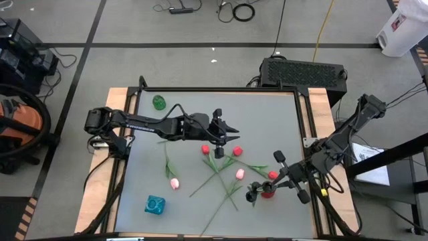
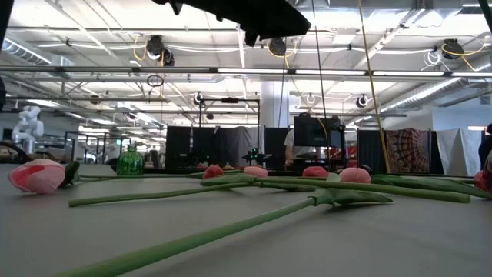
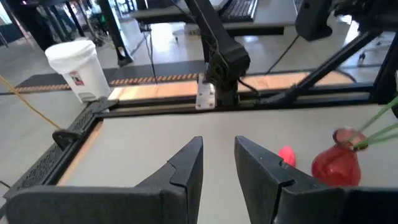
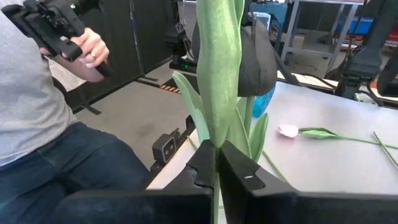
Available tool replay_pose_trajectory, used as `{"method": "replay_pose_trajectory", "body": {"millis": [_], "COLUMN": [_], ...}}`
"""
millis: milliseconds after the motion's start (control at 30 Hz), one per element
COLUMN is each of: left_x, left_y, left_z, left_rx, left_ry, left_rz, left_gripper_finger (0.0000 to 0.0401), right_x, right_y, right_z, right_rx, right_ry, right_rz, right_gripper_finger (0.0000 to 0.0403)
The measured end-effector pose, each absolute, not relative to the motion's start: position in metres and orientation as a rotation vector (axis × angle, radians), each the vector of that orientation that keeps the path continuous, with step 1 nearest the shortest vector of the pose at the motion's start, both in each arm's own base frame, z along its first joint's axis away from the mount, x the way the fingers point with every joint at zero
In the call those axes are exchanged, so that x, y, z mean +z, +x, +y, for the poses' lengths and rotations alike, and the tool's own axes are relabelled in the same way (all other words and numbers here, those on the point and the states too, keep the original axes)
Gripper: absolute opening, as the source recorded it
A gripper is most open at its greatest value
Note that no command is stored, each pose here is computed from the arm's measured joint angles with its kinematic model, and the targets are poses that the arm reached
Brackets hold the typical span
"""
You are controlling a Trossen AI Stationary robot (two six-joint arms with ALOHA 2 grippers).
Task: Sort flowers into vase by color
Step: Put the black flower into the red vase
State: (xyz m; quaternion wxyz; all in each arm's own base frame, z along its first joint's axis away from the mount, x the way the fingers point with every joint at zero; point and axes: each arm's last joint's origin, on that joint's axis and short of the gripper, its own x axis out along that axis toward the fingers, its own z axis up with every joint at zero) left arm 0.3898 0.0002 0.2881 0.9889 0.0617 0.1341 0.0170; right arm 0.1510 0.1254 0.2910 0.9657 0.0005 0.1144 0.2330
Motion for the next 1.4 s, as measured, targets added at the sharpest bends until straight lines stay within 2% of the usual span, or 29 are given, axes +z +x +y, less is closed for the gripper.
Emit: {"method": "replay_pose_trajectory", "body": {"millis": [233,567,1033,1400], "left_x": [0.280,0.273,0.274,0.274], "left_y": [0.387,0.381,0.382,0.382], "left_z": [-0.008,-0.024,-0.022,-0.022], "left_rx": [-0.141,-0.508,-0.474,-0.470], "left_ry": [0.094,0.090,0.099,0.099], "left_rz": [0.348,0.389,0.388,0.389], "left_gripper_finger": [0.0100,0.0100,0.0100,0.0100], "right_x": [0.291,0.291,0.291,0.296], "right_y": [0.151,0.151,0.151,0.152], "right_z": [0.125,0.125,0.125,0.126], "right_rx": [0.472,0.472,0.476,0.476], "right_ry": [0.001,0.000,0.001,0.015], "right_rz": [0.232,0.233,0.233,0.182], "right_gripper_finger": [0.0000,0.0000,0.0003,0.0063]}}
